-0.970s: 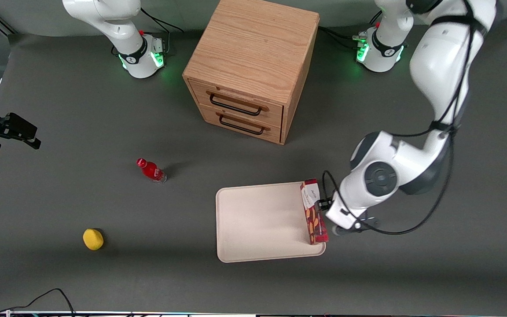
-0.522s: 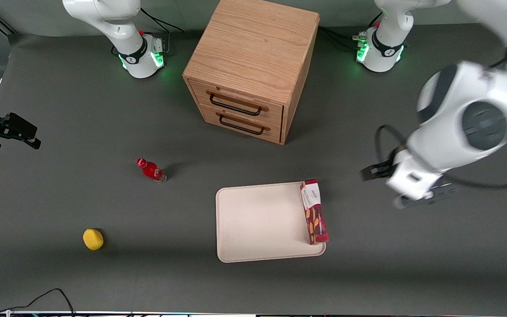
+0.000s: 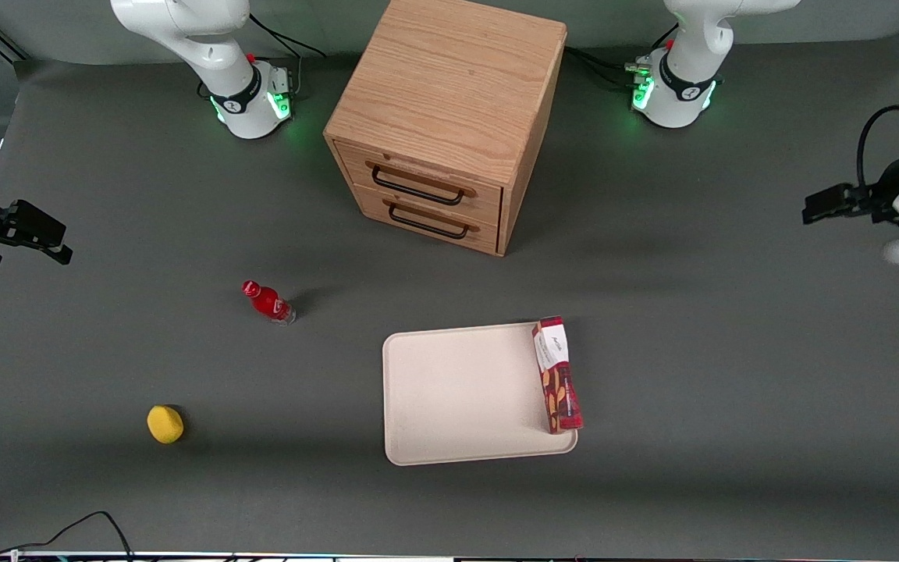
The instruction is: Place red cookie box on tray
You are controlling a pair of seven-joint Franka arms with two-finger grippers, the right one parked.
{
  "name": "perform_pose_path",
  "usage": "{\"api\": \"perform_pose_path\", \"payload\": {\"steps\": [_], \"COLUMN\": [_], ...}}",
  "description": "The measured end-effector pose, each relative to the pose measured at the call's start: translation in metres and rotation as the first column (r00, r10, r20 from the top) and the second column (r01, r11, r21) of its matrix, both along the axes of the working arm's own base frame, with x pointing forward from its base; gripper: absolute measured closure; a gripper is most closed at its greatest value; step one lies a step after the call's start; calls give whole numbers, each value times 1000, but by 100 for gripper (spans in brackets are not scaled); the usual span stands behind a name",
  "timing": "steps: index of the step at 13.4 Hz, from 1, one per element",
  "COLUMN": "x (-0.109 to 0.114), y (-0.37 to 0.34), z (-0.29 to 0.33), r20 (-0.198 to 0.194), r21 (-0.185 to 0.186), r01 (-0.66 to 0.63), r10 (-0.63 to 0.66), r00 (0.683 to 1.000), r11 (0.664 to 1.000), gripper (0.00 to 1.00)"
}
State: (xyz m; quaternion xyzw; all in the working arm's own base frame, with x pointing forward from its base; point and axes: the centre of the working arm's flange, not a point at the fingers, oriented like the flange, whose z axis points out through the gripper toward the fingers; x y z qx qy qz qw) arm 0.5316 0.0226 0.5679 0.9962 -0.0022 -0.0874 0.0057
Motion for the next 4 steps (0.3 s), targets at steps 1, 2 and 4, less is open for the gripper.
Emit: {"api": "perform_pose_path", "payload": {"steps": [1, 2, 4], "x": [-15, -27, -34], "y": [3, 1, -6], "z": [-3, -1, 12], "r20": [6, 14, 23], "r21": [-5, -8, -10], "r01": [3, 8, 31], "r10": [-3, -8, -30], "r00": [1000, 1000, 999], "r11": [1000, 1000, 999], "gripper": [0, 0, 0]}}
